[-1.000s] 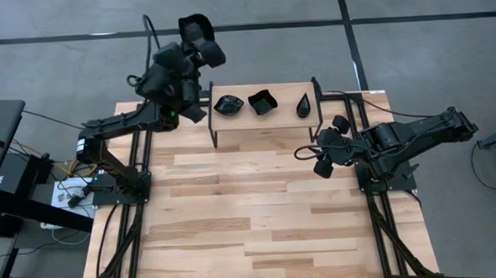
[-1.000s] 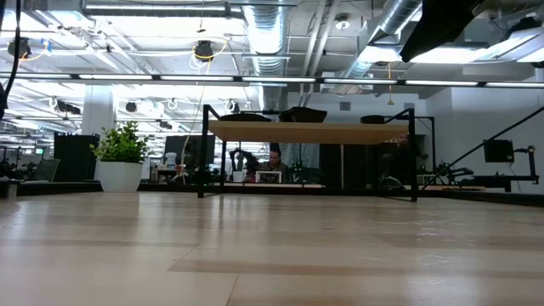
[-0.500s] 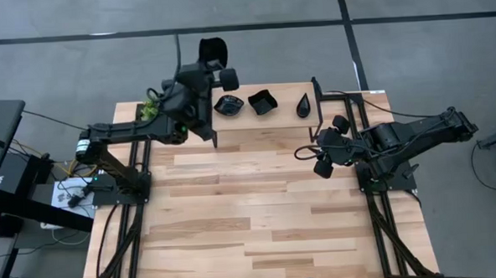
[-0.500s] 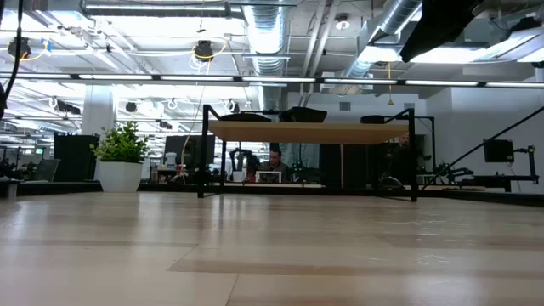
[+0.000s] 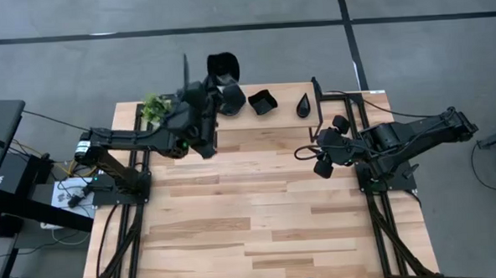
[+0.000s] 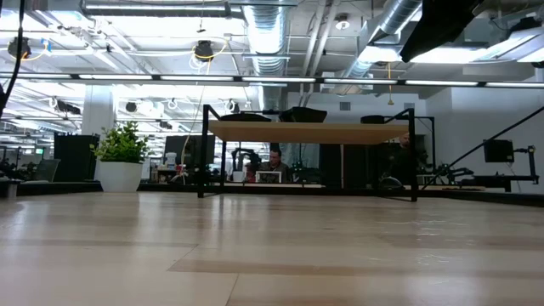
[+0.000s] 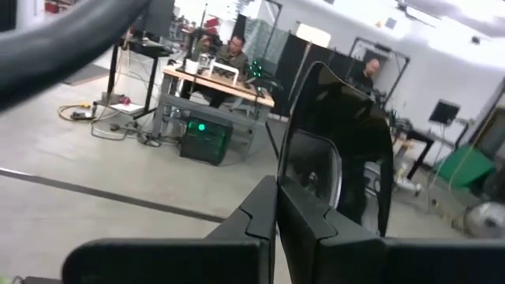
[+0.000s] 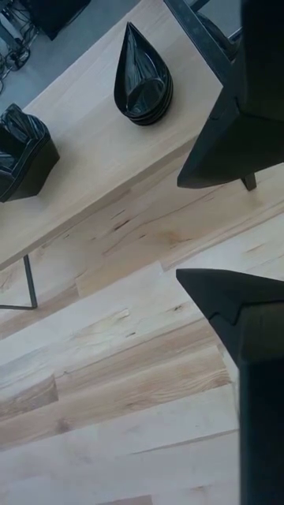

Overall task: Pick & Place Mini shaped plates
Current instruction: Stack the black plate on top of the black plate on the shelf

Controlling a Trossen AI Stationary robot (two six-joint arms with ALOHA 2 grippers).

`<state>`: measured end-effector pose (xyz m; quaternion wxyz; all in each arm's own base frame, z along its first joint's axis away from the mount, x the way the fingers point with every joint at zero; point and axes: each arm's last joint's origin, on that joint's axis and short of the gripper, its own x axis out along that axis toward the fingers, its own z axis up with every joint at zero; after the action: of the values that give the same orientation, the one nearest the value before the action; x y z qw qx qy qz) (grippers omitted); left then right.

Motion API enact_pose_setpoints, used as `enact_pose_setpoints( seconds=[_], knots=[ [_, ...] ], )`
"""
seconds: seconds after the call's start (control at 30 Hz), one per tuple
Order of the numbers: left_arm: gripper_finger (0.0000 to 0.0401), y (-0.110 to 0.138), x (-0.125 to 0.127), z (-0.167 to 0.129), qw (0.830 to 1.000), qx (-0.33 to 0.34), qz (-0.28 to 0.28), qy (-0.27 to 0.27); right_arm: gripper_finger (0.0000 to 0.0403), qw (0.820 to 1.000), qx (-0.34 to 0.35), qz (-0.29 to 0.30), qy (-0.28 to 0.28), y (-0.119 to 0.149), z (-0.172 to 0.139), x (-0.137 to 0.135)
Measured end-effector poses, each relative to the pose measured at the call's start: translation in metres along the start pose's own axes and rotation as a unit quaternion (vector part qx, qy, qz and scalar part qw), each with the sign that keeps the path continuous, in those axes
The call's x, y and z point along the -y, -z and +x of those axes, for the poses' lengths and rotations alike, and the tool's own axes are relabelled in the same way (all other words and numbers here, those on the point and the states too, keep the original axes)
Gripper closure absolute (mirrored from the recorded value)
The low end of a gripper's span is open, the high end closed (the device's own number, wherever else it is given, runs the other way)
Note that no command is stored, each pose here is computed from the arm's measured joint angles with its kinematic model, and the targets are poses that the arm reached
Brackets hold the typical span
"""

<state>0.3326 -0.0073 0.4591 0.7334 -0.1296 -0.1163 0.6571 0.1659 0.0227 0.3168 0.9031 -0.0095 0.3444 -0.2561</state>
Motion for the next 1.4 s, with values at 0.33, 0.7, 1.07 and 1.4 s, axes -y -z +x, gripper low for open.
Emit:
enact_pose_setpoints(
  seconds=[0.33,0.7,1.07,1.4],
  knots=[
    [0.0388,0.018,-0.002,-0.036,0.990,-0.012,0.128,0.051,0.0229,1.000,0.000,0.000,0.000,0.000,0.000,0.000],
    [0.0388,-0.024,-0.010,-0.056,0.965,0.017,0.204,0.165,0.0229,1.000,0.000,0.000,0.000,0.000,0.000,0.000],
    [0.0392,-0.052,-0.007,-0.008,0.944,0.072,0.272,0.170,0.0230,1.000,0.000,0.000,0.000,0.000,0.000,0.000],
    [0.0391,-0.056,-0.006,0.030,0.924,0.116,0.304,0.202,0.0231,1.000,0.000,0.000,0.000,0.000,0.000,0.000]
  ],
)
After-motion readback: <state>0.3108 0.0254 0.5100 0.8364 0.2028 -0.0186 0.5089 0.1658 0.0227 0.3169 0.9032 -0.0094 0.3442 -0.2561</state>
